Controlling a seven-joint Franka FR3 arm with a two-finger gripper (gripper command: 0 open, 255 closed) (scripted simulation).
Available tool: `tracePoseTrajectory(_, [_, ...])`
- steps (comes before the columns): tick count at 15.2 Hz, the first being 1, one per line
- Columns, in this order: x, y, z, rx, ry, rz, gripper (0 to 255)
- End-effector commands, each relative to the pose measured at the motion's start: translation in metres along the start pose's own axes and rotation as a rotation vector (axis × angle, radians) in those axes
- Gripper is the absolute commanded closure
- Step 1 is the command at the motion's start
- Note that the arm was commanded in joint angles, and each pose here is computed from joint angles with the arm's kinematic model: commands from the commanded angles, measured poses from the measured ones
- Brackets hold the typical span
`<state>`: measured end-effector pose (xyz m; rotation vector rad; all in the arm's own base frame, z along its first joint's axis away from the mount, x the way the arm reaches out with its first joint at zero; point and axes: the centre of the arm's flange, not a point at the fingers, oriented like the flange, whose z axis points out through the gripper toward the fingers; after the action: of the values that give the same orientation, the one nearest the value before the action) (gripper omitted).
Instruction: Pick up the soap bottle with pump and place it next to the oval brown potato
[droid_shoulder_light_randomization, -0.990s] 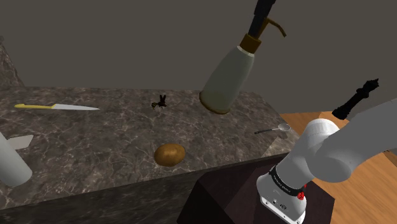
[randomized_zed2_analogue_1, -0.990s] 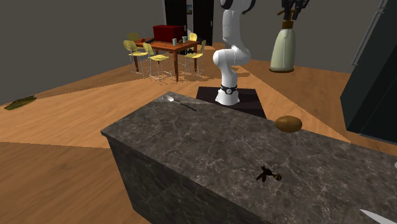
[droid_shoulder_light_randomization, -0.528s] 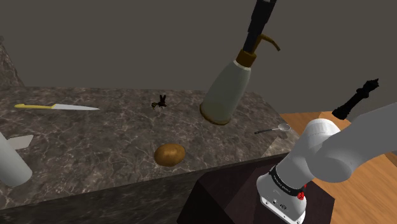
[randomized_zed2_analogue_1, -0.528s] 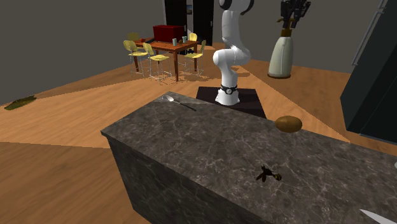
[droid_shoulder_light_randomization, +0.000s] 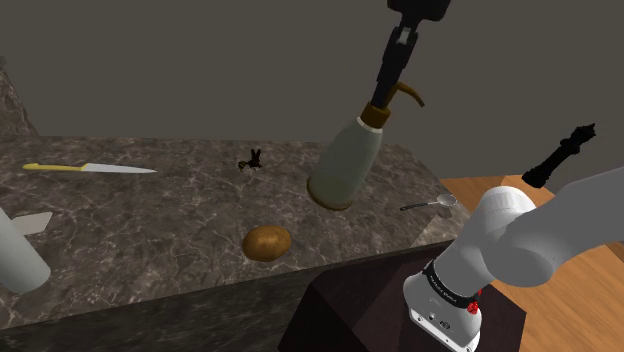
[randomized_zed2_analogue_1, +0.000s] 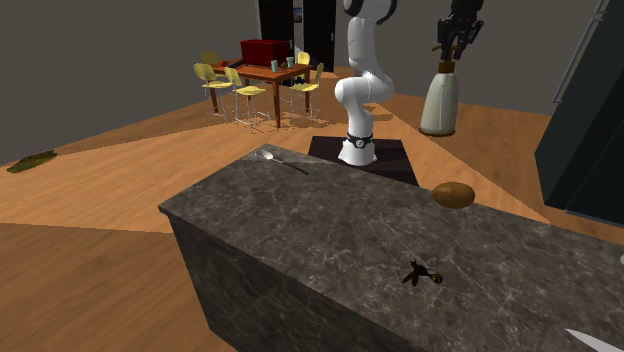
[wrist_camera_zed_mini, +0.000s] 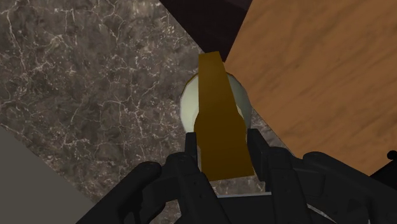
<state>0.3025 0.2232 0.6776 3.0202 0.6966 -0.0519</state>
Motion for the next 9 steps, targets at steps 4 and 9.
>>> tracePoseTrajectory(4, [0.002,-0.001,0.026,0.0,0.001,0.0,255])
tracePoseTrajectory(9, [0.003,-0.002,0.053,0.0,0.001,0.0,255])
